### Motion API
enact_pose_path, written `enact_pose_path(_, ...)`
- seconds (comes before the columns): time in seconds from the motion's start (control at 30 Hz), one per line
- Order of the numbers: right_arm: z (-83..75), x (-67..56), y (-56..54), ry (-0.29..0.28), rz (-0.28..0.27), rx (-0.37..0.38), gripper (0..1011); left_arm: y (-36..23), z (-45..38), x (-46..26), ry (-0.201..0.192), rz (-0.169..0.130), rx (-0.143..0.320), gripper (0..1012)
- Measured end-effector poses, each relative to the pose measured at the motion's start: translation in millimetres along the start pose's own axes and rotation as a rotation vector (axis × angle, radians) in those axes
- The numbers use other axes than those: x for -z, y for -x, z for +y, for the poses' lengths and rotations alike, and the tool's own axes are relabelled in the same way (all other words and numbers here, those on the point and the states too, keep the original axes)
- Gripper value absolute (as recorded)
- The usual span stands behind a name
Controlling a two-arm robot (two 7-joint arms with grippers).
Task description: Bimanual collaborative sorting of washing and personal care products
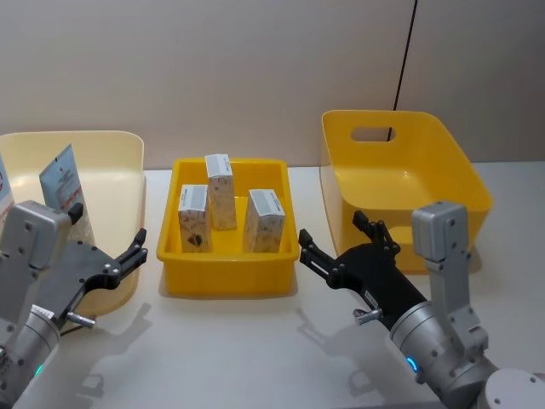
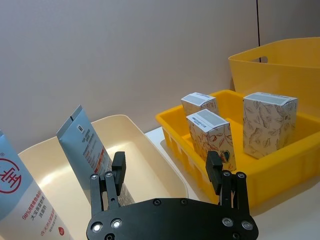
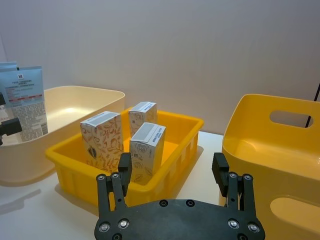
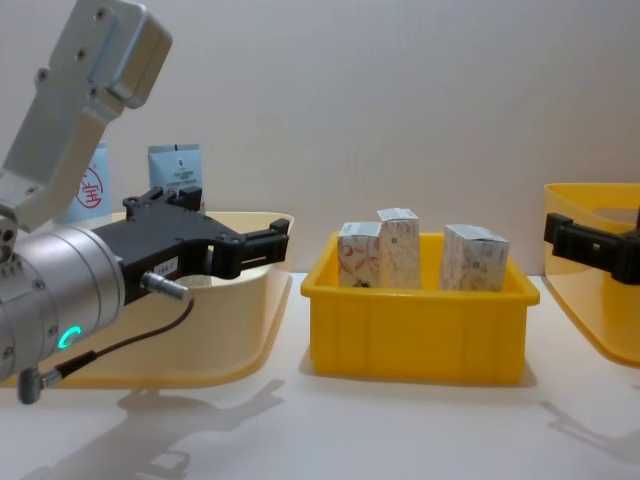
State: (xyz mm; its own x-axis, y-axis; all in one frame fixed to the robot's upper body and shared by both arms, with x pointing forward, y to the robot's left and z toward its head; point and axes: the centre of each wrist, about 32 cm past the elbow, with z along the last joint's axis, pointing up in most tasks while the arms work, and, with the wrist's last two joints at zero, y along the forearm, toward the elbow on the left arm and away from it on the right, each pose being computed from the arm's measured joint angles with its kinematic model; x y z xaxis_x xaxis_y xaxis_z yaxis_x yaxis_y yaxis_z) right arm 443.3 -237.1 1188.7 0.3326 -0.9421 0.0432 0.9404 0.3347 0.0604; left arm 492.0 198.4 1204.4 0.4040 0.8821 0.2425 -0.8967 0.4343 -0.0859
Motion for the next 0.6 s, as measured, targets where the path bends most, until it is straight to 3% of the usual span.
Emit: enact_pose_path(0.6, 0.0, 0.0, 0.0, 0.000, 0.000, 0.000, 1001, 0.0, 0.0, 0.0, 0.000, 0.000, 0.000, 1000)
